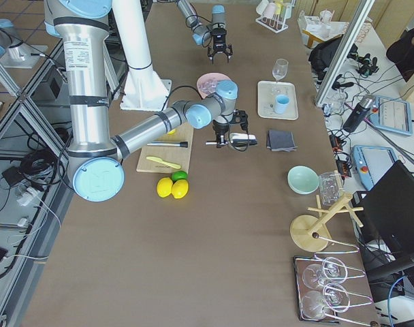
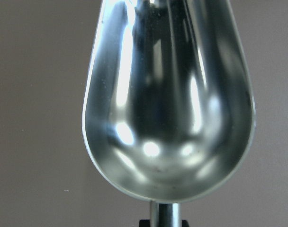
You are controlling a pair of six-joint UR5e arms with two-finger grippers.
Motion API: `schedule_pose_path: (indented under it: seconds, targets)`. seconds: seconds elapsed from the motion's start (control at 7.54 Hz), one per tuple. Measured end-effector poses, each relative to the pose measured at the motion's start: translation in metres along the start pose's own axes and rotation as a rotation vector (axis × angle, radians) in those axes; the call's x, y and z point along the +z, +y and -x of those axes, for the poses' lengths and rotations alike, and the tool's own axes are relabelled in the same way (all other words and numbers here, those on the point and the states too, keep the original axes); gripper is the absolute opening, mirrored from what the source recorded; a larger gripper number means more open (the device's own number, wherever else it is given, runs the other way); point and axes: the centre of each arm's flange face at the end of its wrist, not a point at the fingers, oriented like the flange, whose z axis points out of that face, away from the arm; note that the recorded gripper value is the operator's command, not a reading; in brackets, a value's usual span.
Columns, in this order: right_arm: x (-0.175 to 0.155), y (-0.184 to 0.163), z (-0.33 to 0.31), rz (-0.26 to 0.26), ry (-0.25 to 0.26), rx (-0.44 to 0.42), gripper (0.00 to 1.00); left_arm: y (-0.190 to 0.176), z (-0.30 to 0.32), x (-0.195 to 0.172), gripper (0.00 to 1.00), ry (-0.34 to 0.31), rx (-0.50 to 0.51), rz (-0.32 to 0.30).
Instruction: Put ice in cup with scoop
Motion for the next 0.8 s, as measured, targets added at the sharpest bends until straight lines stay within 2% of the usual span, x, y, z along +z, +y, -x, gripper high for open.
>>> schedule_pose_path:
  seconds: [0.27,0.53,0.66,0.8]
  targets:
    - [-0.017,-0.002,-0.005,-0.029,0.004,-0.061,0.0,0.006,0.0,0.022,0.98,0.002,0.009,-0.022]
    - [-0.027,-0.002,-0.008,-0.026,0.01,-0.12,0.0,0.006,-0.002,0.042,0.98,-0.001,0.013,-0.039]
    - [-0.03,-0.003,-0.008,-0.03,0.013,-0.185,0.0,0.007,-0.003,0.052,0.98,0.002,0.011,-0.038]
    - [-0.034,-0.002,-0.006,-0.037,0.015,-0.287,0.0,0.006,-0.004,0.061,0.98,0.005,0.009,-0.036]
